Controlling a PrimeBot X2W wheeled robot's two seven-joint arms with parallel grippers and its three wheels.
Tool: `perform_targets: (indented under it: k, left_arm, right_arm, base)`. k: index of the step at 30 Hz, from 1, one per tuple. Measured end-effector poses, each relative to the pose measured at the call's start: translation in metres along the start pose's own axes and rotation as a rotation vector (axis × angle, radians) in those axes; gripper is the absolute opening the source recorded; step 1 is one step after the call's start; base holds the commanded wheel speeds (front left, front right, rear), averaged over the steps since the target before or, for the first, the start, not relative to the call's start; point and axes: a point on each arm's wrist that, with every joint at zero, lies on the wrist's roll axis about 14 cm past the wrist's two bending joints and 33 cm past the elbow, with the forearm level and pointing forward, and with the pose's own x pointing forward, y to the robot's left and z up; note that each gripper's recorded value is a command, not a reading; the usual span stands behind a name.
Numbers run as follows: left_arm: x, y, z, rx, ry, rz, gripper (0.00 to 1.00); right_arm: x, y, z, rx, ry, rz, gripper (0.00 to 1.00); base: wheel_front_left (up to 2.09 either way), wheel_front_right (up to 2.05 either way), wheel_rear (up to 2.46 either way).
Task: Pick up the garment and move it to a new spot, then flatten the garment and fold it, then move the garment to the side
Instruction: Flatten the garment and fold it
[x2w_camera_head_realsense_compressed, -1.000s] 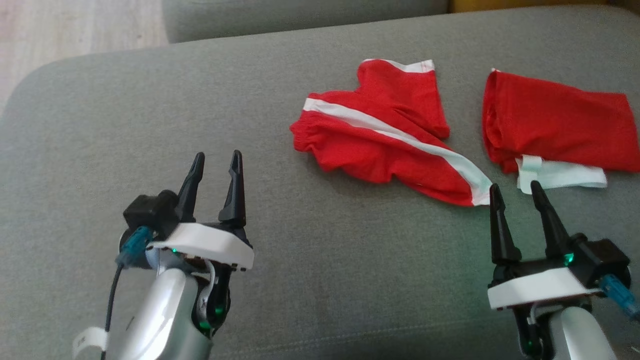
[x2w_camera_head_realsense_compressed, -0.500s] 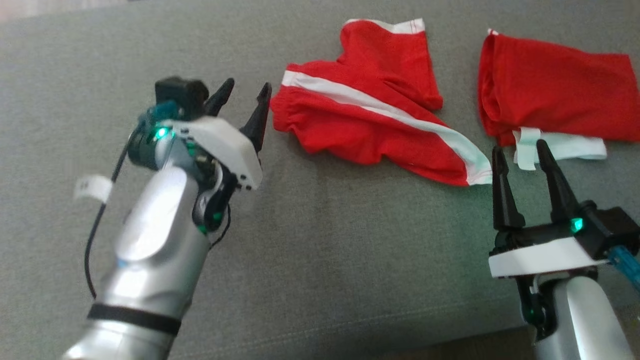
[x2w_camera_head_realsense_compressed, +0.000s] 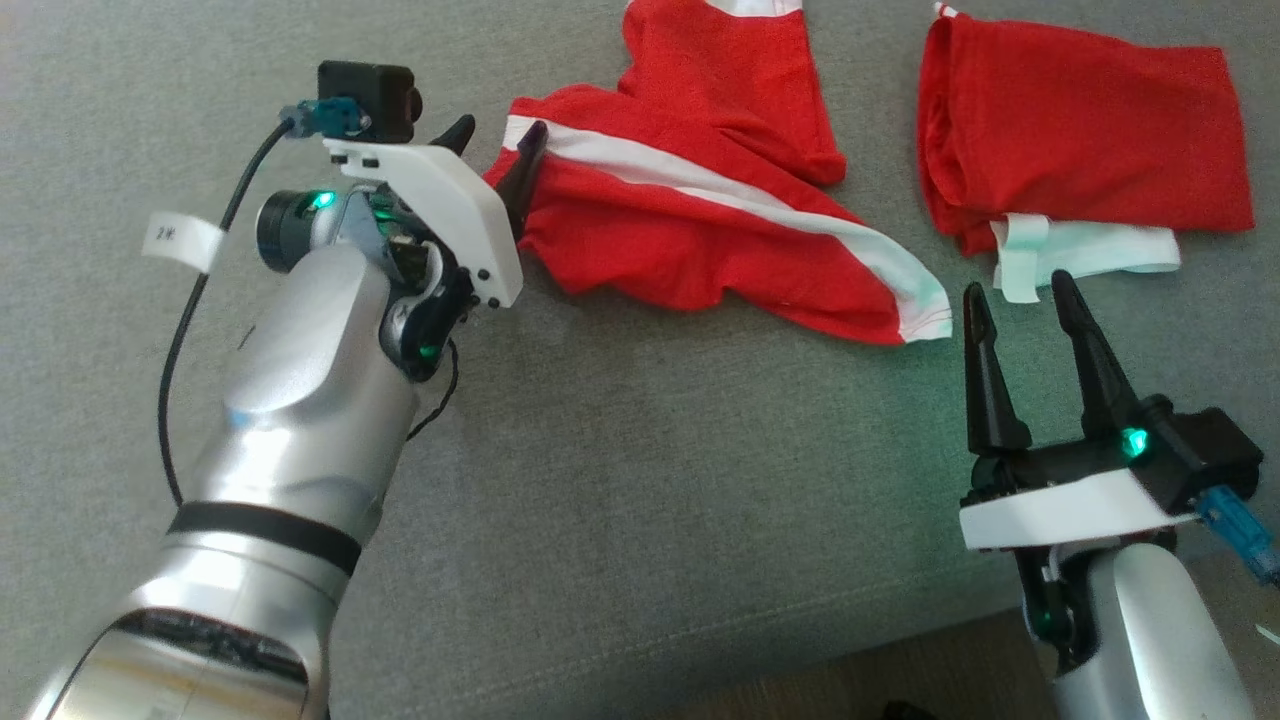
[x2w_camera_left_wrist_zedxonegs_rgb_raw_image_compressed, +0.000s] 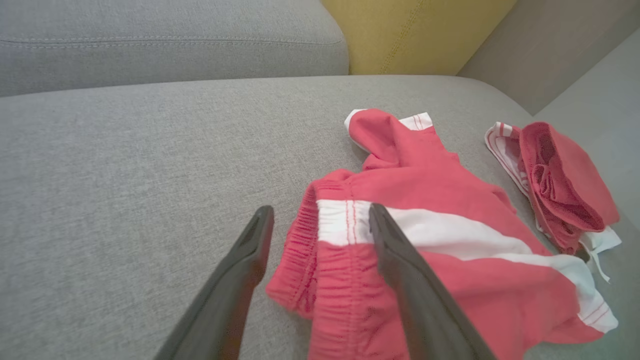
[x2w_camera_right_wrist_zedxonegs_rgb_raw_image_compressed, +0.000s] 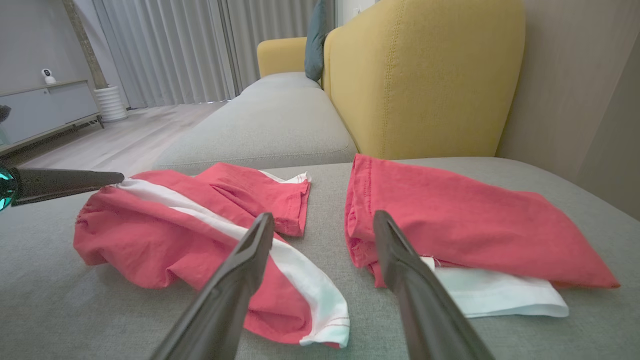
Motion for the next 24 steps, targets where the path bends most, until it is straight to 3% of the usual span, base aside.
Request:
perform_targets:
  k: [11, 16, 17, 18, 19, 20, 24]
  left_arm:
    - [0.009, -0.011, -0.018, -0.035, 0.069, -0.041, 1.00]
    - [0.010, -0.012, -0.010, -0.034, 0.035, -0.044, 0.53]
    - [0.009, -0.012, -0.009, -0.034, 0.029, -0.044, 0.53]
    - [0.009, -0.012, -0.009, -0.034, 0.029, -0.044, 0.44]
    - [0.009, -0.012, -0.008, -0.032, 0.026, -0.044, 0.31]
    - [0.008, -0.013, -0.007, -0.028, 0.024, -0.044, 0.00]
    - [0.006, -0.012, -0.007, -0.020, 0.019, -0.041, 0.00]
  right_arm:
    - [-0.002, -0.007, -0.001, -0.006, 0.004, -0.021, 1.00]
    - [-0.003, -0.008, 0.000, -0.006, 0.000, -0.024, 1.00]
    - [-0.003, -0.008, 0.000, -0.006, 0.000, -0.024, 1.00]
    - [-0.003, -0.008, 0.000, -0.006, 0.000, -0.024, 1.00]
    - [-0.002, -0.008, -0.001, -0.006, 0.001, -0.023, 1.00]
    - [-0.002, -0.007, -0.001, -0.006, 0.001, -0.022, 1.00]
    - [-0.002, -0.007, -0.001, -0.004, 0.001, -0.019, 1.00]
  base:
    - [0.00, 0.00, 0.00]
    - [0.00, 0.00, 0.00]
    - [0.00, 0.00, 0.00]
    - [0.00, 0.00, 0.00]
    - [0.00, 0.00, 0.00]
    - [0.00, 0.00, 0.00]
    - [0.00, 0.00, 0.00]
